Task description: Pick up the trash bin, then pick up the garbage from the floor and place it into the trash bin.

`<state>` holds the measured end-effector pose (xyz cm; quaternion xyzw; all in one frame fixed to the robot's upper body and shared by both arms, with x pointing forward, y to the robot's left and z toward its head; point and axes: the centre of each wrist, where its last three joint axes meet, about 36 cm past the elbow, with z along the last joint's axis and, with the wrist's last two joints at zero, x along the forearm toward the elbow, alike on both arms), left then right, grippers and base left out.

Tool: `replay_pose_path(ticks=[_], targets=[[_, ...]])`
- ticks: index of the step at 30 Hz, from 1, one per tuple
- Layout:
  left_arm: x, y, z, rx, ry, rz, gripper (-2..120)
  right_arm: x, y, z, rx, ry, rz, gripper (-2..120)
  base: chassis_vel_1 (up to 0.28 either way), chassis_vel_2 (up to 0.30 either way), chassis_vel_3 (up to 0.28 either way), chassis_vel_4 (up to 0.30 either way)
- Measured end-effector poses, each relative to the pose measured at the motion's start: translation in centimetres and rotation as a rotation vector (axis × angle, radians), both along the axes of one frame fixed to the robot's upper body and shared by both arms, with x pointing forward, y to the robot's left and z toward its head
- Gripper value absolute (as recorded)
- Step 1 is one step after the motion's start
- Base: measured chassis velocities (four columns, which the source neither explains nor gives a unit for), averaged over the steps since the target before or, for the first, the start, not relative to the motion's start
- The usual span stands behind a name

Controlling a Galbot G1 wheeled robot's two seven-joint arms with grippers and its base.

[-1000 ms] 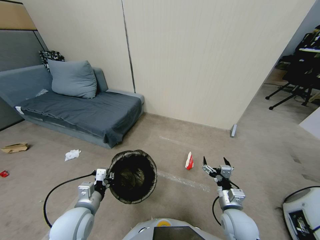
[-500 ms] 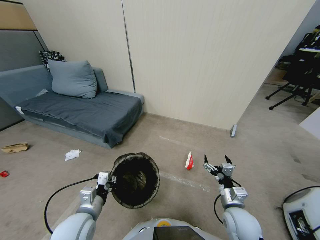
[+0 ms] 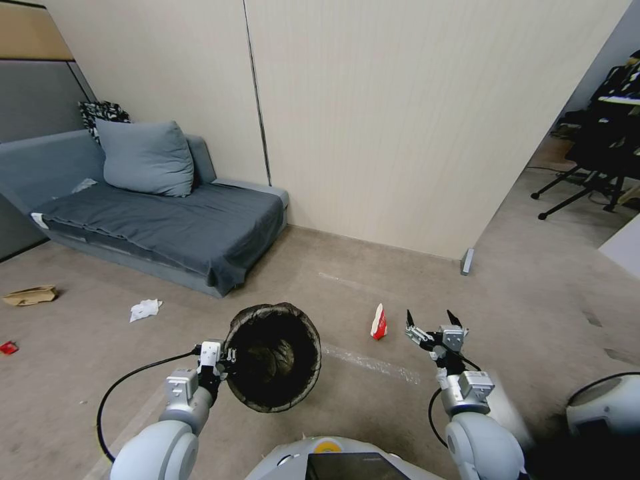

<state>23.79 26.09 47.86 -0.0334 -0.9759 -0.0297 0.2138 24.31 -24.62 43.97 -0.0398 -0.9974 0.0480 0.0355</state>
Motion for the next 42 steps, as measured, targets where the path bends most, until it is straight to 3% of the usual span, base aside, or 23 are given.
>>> replay_pose_path(ticks=[42], targets=[[0.2, 1.1, 0.5, 0.015, -0.015, 0.016, 1, 0.0, 0.6, -0.8, 0.015, 0.012, -0.002, 100, -0.050, 0.054, 0.046, -0.048]])
